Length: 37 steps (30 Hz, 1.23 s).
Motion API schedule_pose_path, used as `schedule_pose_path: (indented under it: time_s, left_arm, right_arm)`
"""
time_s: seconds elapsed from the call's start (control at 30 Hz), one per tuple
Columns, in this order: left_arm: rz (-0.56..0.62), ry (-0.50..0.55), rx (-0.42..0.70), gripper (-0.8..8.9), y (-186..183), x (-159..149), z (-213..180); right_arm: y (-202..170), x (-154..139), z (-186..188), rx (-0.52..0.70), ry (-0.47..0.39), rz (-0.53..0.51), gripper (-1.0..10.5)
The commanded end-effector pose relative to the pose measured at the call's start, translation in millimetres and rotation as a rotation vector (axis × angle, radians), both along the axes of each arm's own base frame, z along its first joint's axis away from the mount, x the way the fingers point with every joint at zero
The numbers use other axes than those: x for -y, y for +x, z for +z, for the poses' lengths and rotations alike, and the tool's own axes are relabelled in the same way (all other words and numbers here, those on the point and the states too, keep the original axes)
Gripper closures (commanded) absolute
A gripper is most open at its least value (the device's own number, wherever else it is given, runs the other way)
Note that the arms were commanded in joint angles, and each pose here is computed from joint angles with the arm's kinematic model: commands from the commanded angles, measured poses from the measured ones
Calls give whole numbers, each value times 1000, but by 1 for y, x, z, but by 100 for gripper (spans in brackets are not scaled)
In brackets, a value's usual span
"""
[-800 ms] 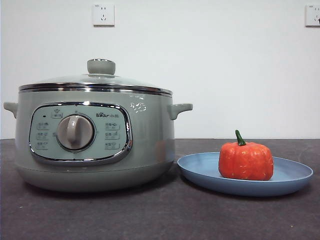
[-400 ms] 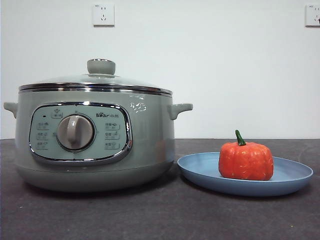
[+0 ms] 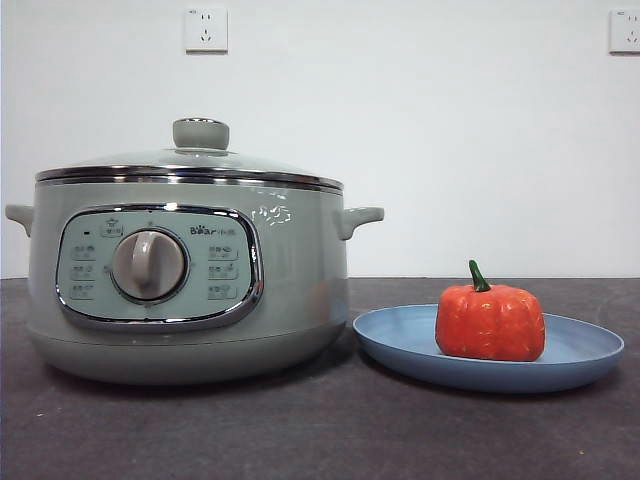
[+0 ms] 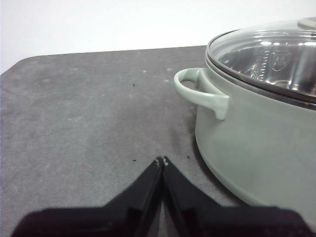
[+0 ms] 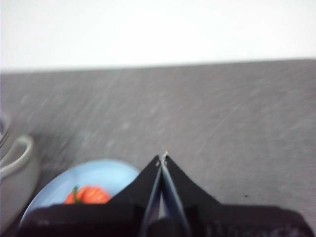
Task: Take the pumpkin out from the steamer,put the pumpkin in the blue plate,close the lid
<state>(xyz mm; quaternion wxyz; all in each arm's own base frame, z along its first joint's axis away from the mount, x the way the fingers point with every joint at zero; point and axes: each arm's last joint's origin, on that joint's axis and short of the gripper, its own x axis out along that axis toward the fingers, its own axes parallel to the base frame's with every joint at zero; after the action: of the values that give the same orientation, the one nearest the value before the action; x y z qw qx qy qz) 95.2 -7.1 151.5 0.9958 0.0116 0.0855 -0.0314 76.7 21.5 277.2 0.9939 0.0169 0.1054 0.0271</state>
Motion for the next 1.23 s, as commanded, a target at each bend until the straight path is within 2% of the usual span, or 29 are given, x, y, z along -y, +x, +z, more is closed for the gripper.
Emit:
schedule_pose_path:
  time_s: [0.03, 0.1, 0.23, 0.33, 0.6, 0.73, 1.23]
  left_arm:
    - [6, -5, -11, 817, 1, 0, -4]
    - [6, -5, -11, 817, 1, 0, -4]
    - [6, -5, -11, 817, 1, 0, -4]
    - [6, -5, -10, 817, 1, 0, -4]
    - [6, -5, -10, 817, 1, 0, -4]
    - [6, -5, -10, 817, 1, 0, -4]
    - [6, -5, -11, 817, 1, 0, -4]
  right_arm:
    - [-4, 9, -24, 6, -11, -28, 946]
    - [-6, 12, -39, 34, -18, -28, 946]
    - [1, 13, -65, 114, -28, 71, 946]
    - [9, 12, -85, 151, -23, 88, 946]
    - [19, 12, -124, 80, -5, 85, 946]
    - [19, 12, -128, 36, 30, 74, 946]
    - [19, 12, -128, 32, 30, 71, 946]
